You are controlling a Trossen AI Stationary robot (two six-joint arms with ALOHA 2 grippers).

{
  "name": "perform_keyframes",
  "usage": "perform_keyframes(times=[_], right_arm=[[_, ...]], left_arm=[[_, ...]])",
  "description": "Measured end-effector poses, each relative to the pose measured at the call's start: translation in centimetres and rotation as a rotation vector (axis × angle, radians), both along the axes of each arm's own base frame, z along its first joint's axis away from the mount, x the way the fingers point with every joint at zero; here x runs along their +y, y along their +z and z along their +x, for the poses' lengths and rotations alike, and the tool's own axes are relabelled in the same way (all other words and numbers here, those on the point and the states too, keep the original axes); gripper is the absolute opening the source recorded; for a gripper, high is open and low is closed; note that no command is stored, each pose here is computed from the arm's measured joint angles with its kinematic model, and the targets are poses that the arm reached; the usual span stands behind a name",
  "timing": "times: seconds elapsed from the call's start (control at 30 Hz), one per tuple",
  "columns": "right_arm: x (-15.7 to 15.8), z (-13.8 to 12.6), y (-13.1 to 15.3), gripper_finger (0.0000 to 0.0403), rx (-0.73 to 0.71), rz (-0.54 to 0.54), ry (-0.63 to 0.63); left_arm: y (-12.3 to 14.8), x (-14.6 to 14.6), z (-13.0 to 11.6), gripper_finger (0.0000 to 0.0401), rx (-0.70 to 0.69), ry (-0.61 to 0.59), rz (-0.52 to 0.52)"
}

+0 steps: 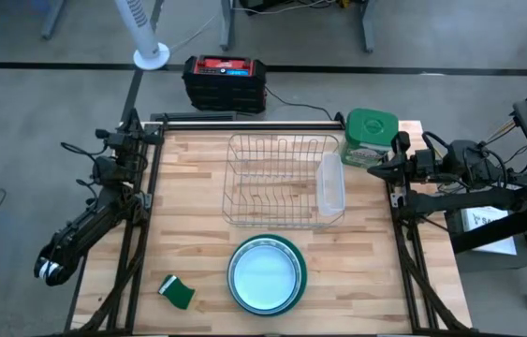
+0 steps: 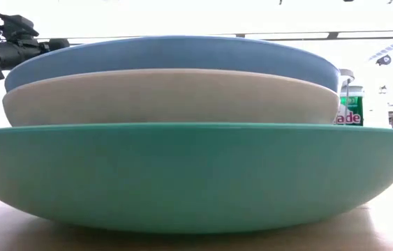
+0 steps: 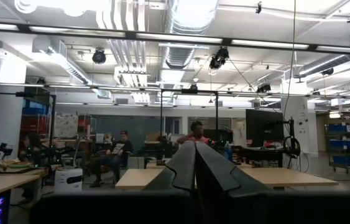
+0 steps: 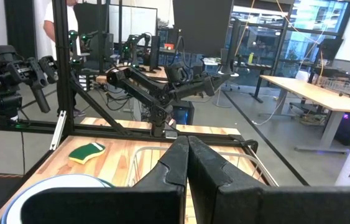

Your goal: Sort dishes

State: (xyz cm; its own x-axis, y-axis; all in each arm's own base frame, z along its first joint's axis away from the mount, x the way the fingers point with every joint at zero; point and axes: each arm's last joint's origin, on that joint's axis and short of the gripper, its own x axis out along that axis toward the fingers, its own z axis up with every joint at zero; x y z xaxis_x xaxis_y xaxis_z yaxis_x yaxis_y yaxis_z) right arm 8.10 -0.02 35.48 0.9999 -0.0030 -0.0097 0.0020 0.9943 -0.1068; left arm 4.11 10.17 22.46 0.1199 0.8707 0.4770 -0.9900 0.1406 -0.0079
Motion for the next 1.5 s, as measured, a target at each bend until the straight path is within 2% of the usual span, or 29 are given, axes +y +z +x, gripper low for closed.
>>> perform_keyframes(times=[0.73, 0.8, 0.9, 0.97, 1.1, 1.2, 1.3, 1.37, 1.5], right_arm=[[0.0, 0.0, 0.0, 0.0, 0.0, 0.0, 0.001], [0.0, 0.0, 0.0, 0.0, 0.0, 0.001, 0.0], [0.0, 0.0, 0.0, 0.0, 0.0, 0.0, 0.0], [0.0, 0.0, 0.0, 0.0, 0.0, 0.0, 0.0], [0.0, 0.0, 0.0, 0.0, -0.001, 0.001, 0.0], [0.0, 0.0, 0.0, 0.0, -0.001, -0.003, 0.0], [0.0, 0.0, 0.3, 0.0, -0.03, -0.078, 0.0], [0.0, 0.0, 0.4, 0.0, -0.042, -0.082, 0.0], [0.0, 0.4, 0.3, 0.0, -0.025, -0.13, 0.0]], left_arm=[[0.0, 0.0, 0.0, 0.0, -0.002, -0.001, 0.0], [0.1, 0.0, 0.0, 0.0, -0.041, -0.021, 0.003], [0.4, -0.3, -0.1, 0.0, -0.178, -0.128, 0.021], [0.7, -0.7, 0.0, 0.0, -0.205, -0.214, 0.049], [1.2, -1.7, 0.1, 0.0, -0.169, -0.406, 0.118], [1.6, -2.6, 0.3, 0.0, -0.086, -0.588, 0.181], [2.4, -3.6, 0.5, 0.0, 0.018, -0.798, 0.238], [3.2, -4.1, 0.6, 0.0, 0.03, -0.91, 0.248], [4.6, -4.5, 1.0, 0.0, 0.013, -1.007, 0.257]])
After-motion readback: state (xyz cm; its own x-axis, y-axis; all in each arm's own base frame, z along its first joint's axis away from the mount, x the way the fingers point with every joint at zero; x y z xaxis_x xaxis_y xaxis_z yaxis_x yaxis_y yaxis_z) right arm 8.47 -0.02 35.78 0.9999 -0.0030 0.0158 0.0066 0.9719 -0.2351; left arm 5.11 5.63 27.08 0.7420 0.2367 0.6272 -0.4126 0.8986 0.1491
